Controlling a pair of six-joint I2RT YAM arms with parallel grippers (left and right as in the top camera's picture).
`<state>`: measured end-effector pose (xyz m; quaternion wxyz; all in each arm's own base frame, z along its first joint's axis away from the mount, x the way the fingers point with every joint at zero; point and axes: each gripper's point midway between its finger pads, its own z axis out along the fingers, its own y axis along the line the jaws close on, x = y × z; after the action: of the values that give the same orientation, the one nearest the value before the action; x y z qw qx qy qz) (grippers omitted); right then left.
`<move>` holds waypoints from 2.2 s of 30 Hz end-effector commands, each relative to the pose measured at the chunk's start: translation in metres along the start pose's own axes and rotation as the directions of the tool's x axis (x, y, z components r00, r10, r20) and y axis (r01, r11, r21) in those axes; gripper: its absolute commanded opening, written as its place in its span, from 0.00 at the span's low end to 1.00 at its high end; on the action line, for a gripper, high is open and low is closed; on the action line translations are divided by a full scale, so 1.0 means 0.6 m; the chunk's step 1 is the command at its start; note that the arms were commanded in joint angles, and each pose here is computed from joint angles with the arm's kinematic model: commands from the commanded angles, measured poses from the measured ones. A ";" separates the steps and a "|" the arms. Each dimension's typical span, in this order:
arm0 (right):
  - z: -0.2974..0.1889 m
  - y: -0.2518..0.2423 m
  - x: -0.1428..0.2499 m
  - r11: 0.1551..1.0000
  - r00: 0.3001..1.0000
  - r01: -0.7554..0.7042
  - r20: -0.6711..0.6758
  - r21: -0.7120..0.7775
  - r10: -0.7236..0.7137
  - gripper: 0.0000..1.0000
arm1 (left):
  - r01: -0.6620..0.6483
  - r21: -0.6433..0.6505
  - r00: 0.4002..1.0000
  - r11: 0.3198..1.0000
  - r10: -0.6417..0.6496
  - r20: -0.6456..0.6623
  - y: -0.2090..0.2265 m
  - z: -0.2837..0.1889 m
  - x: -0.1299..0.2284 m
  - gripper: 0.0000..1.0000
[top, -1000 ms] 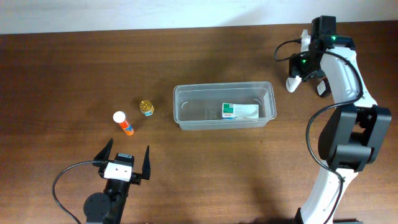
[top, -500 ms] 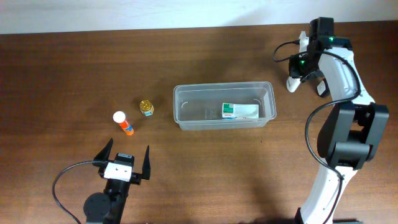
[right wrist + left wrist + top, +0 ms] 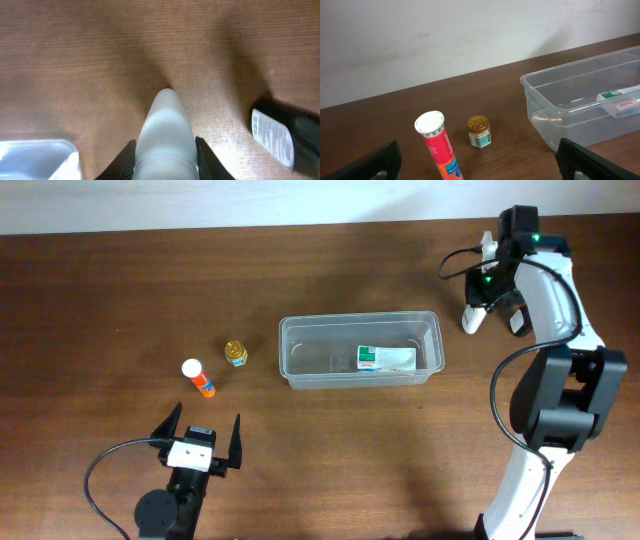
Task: Pack container
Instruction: 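Move the right gripper to the white spray bottle and grasp it, then carry the spray bottle over the container and set it upright inside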
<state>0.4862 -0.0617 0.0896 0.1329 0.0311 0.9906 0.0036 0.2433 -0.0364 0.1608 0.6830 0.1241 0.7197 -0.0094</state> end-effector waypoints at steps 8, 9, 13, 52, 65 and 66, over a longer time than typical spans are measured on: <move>-0.305 0.073 -0.011 0.989 0.982 0.028 0.188 -0.146 0.000 0.24 | -0.008 -0.010 1.000 1.000 0.008 -0.006 0.003 0.000 0.004 0.99; -0.317 0.084 -0.003 0.987 0.983 0.039 0.184 -0.158 -0.009 0.24 | -0.008 -0.010 1.000 1.000 0.008 -0.006 0.003 0.000 0.005 0.99; -0.348 0.139 0.036 0.977 0.988 0.078 0.144 -0.198 -0.050 0.28 | -0.008 -0.010 1.000 1.000 0.008 -0.006 0.003 0.000 0.005 0.99; -0.096 0.549 0.144 0.961 0.987 0.145 0.102 -0.236 -0.124 0.28 | -0.008 -0.010 1.000 1.000 0.008 -0.006 0.003 0.000 0.005 0.99; -0.054 0.560 0.143 0.966 0.992 0.111 0.080 -0.233 -0.095 0.28 | -0.008 -0.010 1.000 1.000 0.008 -0.006 0.003 0.000 0.005 0.99; -0.055 0.562 0.144 0.965 0.992 0.115 0.081 -0.234 -0.098 0.28 | -0.008 -0.010 1.000 1.000 0.008 -0.006 0.003 0.000 0.005 0.99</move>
<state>0.4145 0.2781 0.1015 0.1610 -0.0429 0.9790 0.1173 0.2433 -0.0364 0.1608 0.6830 0.1241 0.7197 -0.0094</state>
